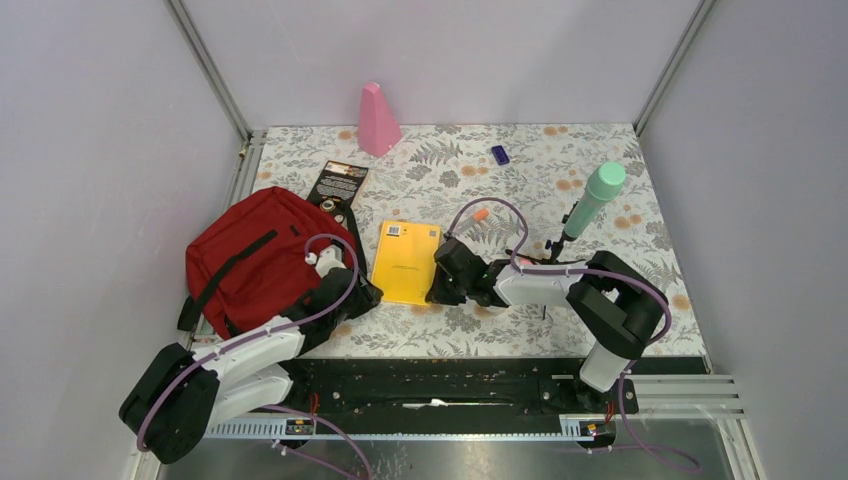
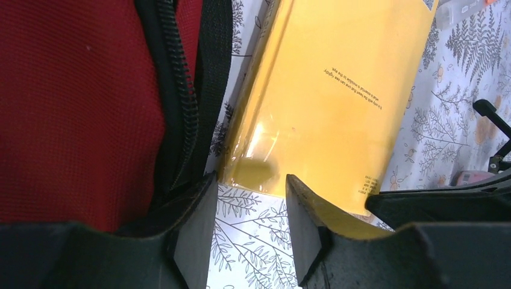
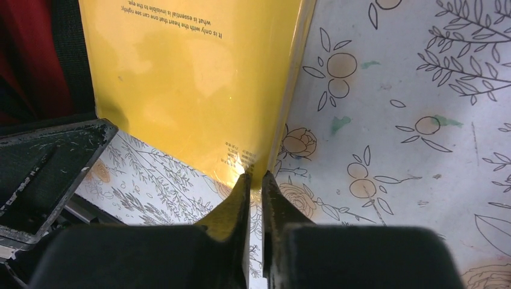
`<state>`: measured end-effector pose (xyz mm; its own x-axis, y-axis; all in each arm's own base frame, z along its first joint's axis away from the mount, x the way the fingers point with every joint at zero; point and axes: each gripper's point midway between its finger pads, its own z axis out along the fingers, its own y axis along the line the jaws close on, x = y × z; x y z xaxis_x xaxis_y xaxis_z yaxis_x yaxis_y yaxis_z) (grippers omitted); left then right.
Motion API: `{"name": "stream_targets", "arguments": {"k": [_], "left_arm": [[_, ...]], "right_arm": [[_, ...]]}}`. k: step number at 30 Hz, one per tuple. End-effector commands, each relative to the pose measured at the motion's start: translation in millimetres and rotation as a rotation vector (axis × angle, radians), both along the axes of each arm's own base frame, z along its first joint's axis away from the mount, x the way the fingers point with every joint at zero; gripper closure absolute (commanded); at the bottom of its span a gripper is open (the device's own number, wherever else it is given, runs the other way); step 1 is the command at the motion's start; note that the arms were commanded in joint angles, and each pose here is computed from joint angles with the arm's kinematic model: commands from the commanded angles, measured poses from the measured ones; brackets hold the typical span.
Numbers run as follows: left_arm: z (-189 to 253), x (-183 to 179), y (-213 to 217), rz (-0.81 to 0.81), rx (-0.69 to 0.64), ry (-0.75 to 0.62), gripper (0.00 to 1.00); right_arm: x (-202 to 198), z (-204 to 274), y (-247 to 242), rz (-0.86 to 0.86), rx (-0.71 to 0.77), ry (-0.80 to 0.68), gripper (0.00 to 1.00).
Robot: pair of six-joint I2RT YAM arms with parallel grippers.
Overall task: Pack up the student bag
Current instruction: Pick up the book from the center of the board.
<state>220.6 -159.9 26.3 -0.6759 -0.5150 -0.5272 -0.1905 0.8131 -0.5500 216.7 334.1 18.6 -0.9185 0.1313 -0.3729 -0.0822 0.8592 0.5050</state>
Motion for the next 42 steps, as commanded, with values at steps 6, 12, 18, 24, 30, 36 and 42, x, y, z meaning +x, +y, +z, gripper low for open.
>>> {"name": "stream_targets", "arguments": {"k": [6, 12, 18, 24, 30, 36, 42], "left_arm": [[15, -12, -21, -0.083, -0.106, 0.005, 0.54], [23, -9, -18, -0.066, -0.138, 0.01, 0.43], [15, -11, -8, -0.052, -0.117, 0.044, 0.36], [11, -12, -4, -0.048, -0.104, 0.057, 0.36], [10, -10, 0, -0.05, -0.07, 0.055, 0.34], [14, -4, 5, -0.059, -0.015, 0.025, 0.24], [27, 11, 5, -0.058, -0.053, 0.001, 0.15]], "right_arm": [[7, 41, 32, -0.003, 0.192, -0.091, 1.0], [17, 66, 31, -0.05, 0.246, -0.161, 1.0], [16, 76, 29, -0.063, 0.287, -0.173, 1.0], [9, 71, 16, -0.073, 0.272, -0.172, 1.0], [1, 61, 3, -0.068, 0.229, -0.175, 1.0], [4, 58, 1, 0.063, 0.063, -0.301, 0.92], [43, 75, 7, 0.123, -0.144, -0.418, 0.34]]}}
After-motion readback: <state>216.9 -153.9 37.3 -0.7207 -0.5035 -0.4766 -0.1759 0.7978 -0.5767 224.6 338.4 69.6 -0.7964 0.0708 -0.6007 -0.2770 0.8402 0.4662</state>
